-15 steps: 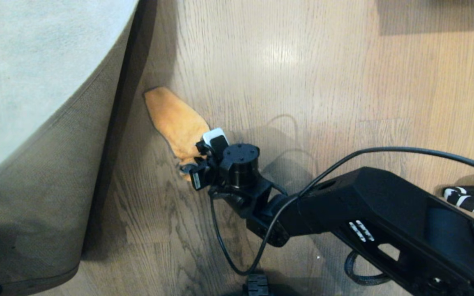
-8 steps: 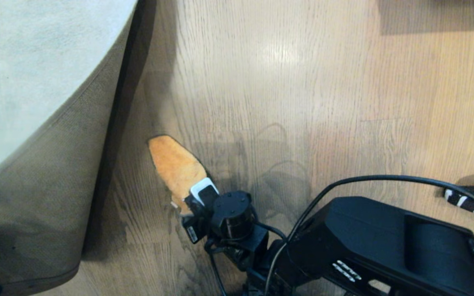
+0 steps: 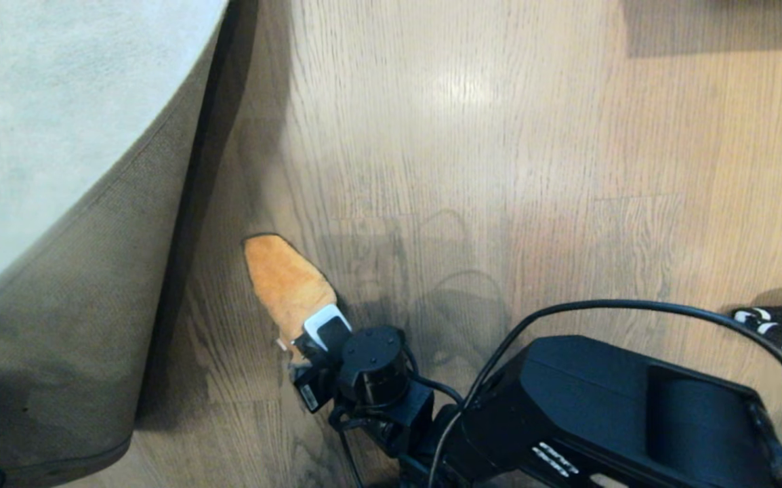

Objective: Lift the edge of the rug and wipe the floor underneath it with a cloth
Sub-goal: Wipe the floor under the carpet with a rag

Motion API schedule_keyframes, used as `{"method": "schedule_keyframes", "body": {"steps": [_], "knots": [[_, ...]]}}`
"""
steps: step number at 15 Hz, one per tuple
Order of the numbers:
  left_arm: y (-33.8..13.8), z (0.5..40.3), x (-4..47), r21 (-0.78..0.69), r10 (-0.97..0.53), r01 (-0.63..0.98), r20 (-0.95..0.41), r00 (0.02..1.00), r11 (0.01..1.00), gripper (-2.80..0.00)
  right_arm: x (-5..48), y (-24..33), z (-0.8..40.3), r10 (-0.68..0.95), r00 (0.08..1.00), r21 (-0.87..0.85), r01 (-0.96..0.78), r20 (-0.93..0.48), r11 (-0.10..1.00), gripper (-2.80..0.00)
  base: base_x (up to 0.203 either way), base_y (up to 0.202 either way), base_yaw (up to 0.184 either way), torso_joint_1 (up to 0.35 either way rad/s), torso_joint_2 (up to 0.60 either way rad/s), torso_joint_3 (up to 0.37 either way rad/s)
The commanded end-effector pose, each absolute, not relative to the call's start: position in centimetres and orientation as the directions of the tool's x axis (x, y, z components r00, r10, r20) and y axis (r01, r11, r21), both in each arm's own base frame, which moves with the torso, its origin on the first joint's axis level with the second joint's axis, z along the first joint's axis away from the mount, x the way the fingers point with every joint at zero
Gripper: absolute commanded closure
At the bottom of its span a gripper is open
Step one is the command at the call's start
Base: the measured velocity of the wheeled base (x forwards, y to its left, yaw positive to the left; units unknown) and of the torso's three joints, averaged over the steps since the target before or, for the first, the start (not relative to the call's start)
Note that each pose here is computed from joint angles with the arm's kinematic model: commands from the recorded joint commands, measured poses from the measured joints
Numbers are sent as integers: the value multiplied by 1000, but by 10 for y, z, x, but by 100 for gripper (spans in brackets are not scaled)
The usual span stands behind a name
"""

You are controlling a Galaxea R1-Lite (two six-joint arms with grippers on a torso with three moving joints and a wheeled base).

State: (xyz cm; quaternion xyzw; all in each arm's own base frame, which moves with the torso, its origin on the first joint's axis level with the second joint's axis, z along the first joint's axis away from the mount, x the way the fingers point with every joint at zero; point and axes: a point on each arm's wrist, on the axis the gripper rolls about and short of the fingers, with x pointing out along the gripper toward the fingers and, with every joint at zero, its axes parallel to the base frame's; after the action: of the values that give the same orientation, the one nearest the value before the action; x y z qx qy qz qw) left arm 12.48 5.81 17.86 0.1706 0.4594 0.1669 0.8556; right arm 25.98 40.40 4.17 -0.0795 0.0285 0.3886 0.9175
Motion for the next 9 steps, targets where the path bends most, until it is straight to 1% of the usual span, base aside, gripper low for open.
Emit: {"method": "schedule_keyframes", "body": {"steps": [1,4,9], "knots": [[58,177,125,445,440,-122,-736,515,887,0,268,409,39,703,705,-119,-709,-92,695,0,0,0,0,0,0,0],[59,176,127,443,439,-121,-740,510,888,0,291,408,54,678,734,-108,-678,-39,727,0,0,0,0,0,0,0],[59,176,127,444,438,-119,-740,510,888,0,342,393,98,604,795,-88,-599,54,796,0,0,0,0,0,0,0]]}}
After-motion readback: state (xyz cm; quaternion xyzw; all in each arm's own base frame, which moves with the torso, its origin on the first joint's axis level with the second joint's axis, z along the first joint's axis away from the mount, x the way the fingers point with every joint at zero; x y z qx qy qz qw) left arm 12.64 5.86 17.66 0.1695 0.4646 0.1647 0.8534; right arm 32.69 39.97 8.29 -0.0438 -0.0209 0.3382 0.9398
